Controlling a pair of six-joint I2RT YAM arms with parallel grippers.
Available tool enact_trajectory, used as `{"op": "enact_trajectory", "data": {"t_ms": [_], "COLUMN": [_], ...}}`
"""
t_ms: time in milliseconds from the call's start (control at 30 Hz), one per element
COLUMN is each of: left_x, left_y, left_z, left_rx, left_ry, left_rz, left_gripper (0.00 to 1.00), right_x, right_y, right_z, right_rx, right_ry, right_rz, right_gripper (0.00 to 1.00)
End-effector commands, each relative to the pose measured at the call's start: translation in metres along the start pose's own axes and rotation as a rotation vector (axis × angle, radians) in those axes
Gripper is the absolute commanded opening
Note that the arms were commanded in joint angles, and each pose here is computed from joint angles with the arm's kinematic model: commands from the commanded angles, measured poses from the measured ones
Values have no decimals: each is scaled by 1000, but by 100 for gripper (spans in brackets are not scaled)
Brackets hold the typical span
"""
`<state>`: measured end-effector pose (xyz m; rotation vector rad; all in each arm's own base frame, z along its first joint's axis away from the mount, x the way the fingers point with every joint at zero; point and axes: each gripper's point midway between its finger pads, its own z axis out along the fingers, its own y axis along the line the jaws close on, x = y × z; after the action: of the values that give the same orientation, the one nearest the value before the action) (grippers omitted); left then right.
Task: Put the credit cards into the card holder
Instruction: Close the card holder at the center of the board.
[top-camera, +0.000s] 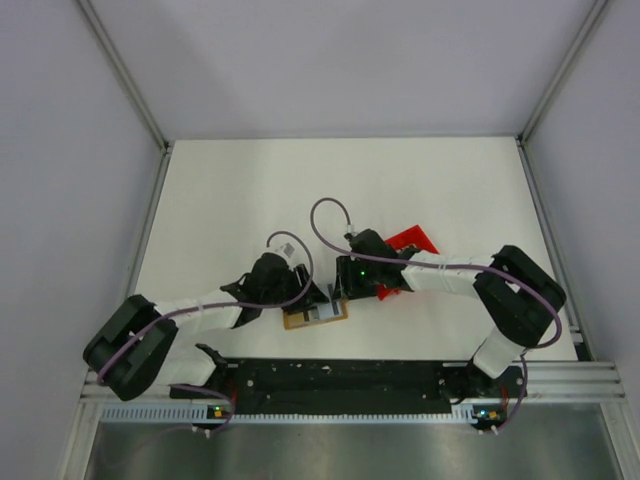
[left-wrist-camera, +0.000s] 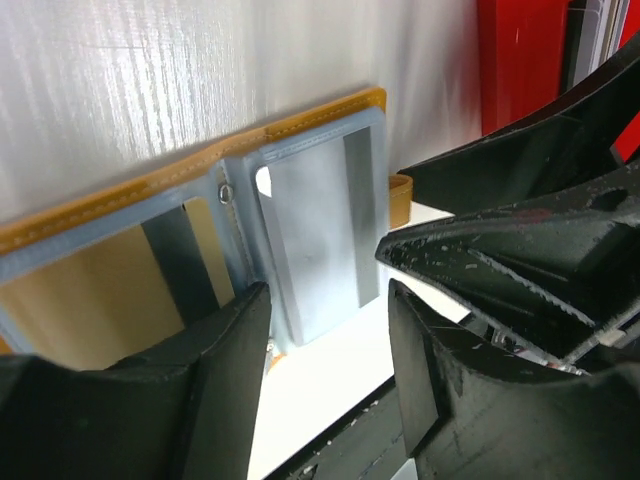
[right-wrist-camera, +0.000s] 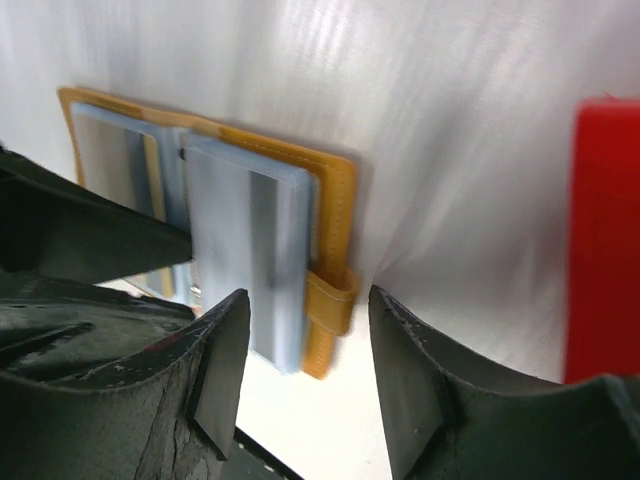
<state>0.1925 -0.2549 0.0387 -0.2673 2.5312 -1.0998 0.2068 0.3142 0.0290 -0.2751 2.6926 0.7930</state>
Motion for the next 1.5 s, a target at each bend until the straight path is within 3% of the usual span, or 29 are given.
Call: {"op": "enact_trajectory", "data": {"t_ms": [0,133,200,300,467,667,900,1067,1467], "left_x": [-19,-33,-44,-60,-62,-43,-18,-11,-1], "left_y": [-15,-22,-26,-15,26,56,73,57,38], "left_z": [-15,-33,-45,-62,-87,-92,-75,-59,-45], "left_rx": [-21,-70,-99,-211,-397,-431,-389,-241,-99], "left_ry": [-64,-113,-166,-244,-320,-320,-229,-200,-152], "left_rz": [95,153,169,153,79,8,13,20,-1], "left_gripper": [59,69,85,98,98,98,98,97,80], "right_x": [-14,-27,-31,-35,-31,-18,0,8,32], "right_y": [-9,-2,1,2,5,7,5,5,-7], "right_z": [-18,-31,-35,-39,-37,-25,-11,-6,15], "right_rx": [16,-24,-42,-64,-109,-149,-185,-186,-75], "right_ry": [-70,-122,-144,-154,-121,-58,8,38,114], "right_rz": [-38,-122,-154,-164,-156,-127,-72,-62,-12], "right_gripper": [52,59,63,66,66,66,66,63,53]}}
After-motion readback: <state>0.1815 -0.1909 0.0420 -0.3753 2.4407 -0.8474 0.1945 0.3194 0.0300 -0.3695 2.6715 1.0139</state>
